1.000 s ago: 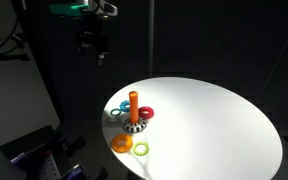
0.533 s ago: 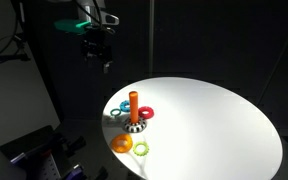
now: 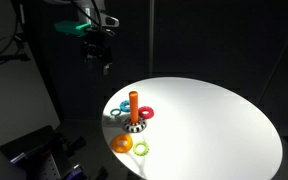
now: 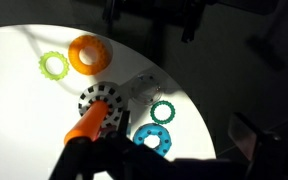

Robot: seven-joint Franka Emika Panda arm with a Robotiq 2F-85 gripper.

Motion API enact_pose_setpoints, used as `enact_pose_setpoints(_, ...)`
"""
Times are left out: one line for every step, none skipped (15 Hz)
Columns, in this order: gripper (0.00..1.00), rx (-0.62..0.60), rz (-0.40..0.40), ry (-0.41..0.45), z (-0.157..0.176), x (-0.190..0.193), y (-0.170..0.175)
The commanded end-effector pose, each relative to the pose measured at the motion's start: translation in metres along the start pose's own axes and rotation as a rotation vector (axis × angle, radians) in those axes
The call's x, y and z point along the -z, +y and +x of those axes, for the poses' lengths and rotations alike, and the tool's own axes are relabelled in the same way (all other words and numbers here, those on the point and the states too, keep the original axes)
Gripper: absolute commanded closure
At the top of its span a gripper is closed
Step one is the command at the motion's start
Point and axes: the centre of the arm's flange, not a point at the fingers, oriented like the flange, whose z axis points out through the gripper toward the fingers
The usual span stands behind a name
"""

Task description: Put the blue ring to the right

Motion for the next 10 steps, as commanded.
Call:
enact_pose_setpoints(0.00,-0.016,0.002,0.016,0.008,-0.017,0.002)
enact_pose_setpoints(0.00,-0.019,0.004,0.023,0.012,-0.021,0.003)
enact_pose_setpoints(0.00,-0.022,0.006,0.027,0.016,-0.026,0.004)
enact_pose_setpoints(0.00,-0.023,0.007,0.037,0.019,-0.031,0.005)
enact_pose_setpoints(0.00,-0.023,0.004,0.042,0.024,-0.036,0.005)
enact_pose_setpoints(0.00,-0.024,0.002,0.047,0.029,-0.041,0.006)
enact_pose_setpoints(0.00,-0.025,-0.002,0.052,0.035,-0.046,0.006)
enact_pose_setpoints(0.00,-0.026,-0.003,0.057,0.041,-0.051,0.006)
enact_pose_setpoints(0.00,-0.023,-0.005,0.062,0.047,-0.056,0.007)
enact_pose_setpoints(0.00,-0.023,-0.007,0.064,0.053,-0.062,0.007)
